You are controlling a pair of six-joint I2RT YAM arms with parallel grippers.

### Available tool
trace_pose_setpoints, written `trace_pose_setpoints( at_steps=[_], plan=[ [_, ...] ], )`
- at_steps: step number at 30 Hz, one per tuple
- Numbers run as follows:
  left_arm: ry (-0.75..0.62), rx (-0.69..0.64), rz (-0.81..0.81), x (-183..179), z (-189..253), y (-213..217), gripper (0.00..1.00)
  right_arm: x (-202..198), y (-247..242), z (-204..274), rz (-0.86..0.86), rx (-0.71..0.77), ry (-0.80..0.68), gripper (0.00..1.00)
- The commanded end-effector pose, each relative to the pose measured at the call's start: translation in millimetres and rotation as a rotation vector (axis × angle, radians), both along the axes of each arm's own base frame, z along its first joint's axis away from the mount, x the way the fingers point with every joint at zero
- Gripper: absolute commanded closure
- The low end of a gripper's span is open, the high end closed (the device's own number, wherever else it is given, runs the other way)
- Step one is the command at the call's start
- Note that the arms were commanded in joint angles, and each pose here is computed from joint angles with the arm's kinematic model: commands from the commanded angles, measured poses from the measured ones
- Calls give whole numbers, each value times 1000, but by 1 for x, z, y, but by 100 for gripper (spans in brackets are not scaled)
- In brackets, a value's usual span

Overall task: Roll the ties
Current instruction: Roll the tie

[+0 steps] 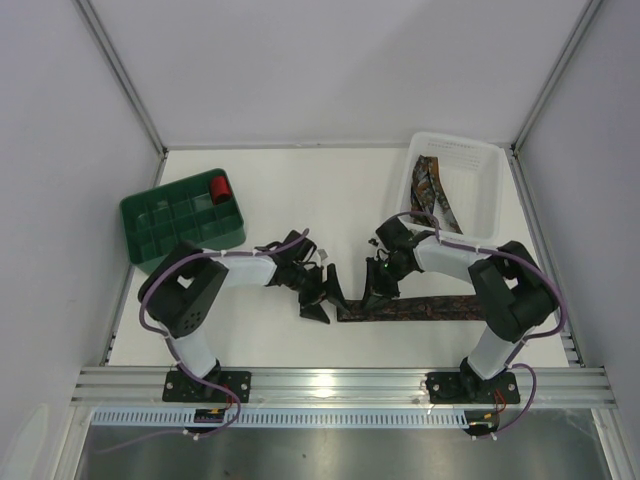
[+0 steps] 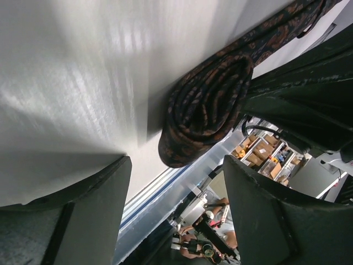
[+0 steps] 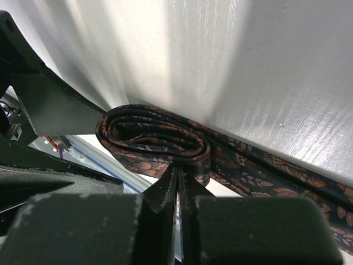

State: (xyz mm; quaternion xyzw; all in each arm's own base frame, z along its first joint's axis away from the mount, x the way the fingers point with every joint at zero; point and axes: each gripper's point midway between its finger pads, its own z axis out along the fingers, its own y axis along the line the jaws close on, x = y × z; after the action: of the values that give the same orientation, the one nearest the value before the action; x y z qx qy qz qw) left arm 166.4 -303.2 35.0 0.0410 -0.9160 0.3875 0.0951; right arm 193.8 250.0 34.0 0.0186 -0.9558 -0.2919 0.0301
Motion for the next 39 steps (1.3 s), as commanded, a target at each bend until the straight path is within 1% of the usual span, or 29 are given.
trace_pose_setpoints(
  at_steps=[1,5,9,15,18,19,22,27,30,35,39],
  plan=[
    [-49,6,20,19,0,-8,26,1,-1,-6,11,2,-6,96],
    [-45,14,-4,19,-5,-15,32,2,-2,-8,9,1,-1,96],
    [-34,26,-29,17,-12,-21,35,4,-3,-8,5,1,-4,96],
    [-36,30,-47,18,-15,-27,46,6,-4,-6,1,4,-6,96],
    [-43,37,-56,17,-14,-26,55,6,-3,-5,-2,5,-8,96],
    [-43,48,-62,16,-15,-24,60,8,-3,-4,-3,7,-12,96],
    [-44,67,-72,13,-16,-18,68,9,1,-4,2,10,-15,96],
    [-53,105,-78,13,-15,-6,78,8,12,-4,13,14,-17,96],
    [-70,129,-76,16,-11,4,80,8,21,-3,25,19,-24,96],
    [-108,176,-96,14,-5,22,81,12,39,-2,35,28,-27,96],
    [-135,224,-112,9,3,36,83,14,53,2,59,34,-36,96]
  ],
)
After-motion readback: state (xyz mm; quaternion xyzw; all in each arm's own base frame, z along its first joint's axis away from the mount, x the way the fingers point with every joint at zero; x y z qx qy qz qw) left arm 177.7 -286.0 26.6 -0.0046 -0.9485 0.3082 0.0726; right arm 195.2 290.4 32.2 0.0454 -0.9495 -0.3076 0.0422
